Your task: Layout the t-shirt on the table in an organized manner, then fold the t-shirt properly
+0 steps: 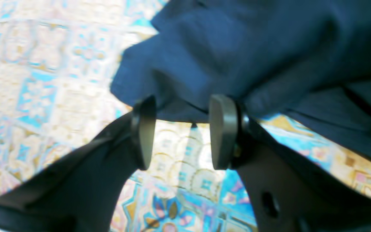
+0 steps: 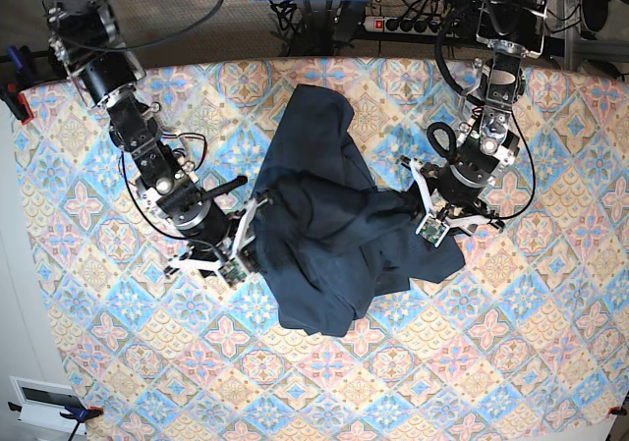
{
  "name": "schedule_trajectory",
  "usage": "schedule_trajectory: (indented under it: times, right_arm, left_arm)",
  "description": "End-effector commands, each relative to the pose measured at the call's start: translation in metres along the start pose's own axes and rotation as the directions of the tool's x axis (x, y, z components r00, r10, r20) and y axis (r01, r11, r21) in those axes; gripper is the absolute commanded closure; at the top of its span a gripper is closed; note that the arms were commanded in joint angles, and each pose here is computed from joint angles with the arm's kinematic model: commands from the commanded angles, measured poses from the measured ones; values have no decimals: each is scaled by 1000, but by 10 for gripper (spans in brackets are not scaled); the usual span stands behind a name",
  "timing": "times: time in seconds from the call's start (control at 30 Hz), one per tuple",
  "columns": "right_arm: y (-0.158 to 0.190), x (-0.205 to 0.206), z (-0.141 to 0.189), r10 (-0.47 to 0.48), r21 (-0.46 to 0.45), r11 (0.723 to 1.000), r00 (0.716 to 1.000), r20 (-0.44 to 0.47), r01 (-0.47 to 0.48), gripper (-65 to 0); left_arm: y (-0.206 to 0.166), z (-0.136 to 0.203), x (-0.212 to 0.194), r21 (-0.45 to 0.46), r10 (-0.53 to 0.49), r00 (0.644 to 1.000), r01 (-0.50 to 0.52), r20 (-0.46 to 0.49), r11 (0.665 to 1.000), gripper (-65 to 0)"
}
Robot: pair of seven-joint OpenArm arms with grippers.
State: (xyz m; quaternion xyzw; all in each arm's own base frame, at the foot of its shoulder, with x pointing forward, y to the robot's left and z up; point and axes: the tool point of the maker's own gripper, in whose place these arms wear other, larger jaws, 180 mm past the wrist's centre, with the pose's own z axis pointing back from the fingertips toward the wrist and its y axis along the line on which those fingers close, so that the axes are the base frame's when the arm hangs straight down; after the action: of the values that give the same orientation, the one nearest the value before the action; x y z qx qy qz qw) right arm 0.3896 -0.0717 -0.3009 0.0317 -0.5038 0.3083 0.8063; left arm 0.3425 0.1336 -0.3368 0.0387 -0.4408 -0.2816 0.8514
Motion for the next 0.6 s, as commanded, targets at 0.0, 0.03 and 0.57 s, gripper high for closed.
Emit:
schedule_trajectory:
  times: [0.0, 0.03, 0.57]
  right_arm:
    - [-11, 13, 4, -15, -24, 1000, 999, 45, 16, -156]
    - [-19, 12, 7, -32, -45, 998, 998, 48, 34, -161]
    - [84, 30, 13, 94, 194, 974, 990, 103, -113, -221]
  left_arm:
    - [6, 3, 11, 15, -7, 999, 6, 42, 1000, -271]
    - [6, 4, 7, 18, 0, 999, -1, 32, 1000, -271]
    - [85, 44, -58, 197, 507, 862, -502, 31, 842, -270]
